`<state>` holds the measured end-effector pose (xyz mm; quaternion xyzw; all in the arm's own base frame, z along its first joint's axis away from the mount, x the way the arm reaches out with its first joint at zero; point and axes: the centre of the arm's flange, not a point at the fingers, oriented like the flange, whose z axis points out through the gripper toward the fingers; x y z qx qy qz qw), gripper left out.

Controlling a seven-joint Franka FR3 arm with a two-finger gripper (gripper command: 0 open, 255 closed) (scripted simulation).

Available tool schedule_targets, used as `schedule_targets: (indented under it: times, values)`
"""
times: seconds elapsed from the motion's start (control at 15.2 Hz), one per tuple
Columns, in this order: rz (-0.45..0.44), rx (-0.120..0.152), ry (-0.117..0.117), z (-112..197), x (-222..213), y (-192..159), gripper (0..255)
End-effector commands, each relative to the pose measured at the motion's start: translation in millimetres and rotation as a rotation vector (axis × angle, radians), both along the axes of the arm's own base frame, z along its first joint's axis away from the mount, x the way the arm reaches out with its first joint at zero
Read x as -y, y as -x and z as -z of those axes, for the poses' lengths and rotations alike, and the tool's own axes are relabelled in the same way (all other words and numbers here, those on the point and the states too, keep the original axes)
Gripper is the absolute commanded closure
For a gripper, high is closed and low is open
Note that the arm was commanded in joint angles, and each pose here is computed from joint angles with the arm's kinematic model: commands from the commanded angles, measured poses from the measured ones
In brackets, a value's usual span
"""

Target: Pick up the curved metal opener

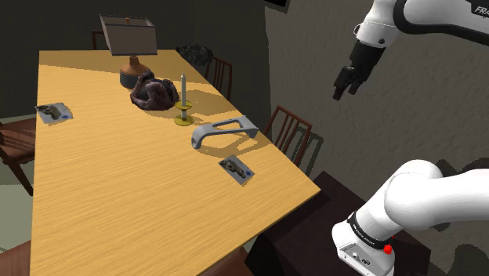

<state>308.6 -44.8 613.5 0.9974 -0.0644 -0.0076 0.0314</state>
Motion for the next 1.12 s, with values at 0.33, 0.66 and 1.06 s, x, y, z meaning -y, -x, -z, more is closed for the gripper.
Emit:
schedule_targets:
  times: [0.33, 0.66, 1.06]
  values:
    - [0.005, 0.005, -0.02, 45.5, 2.0, -46.9, 0]
    - [0.009, 0.009, -0.04, 90.9, 3.3, -94.0, 0]
    - [0.015, 0.015, -0.065, 145.0, 3.9, -150.9, 0]
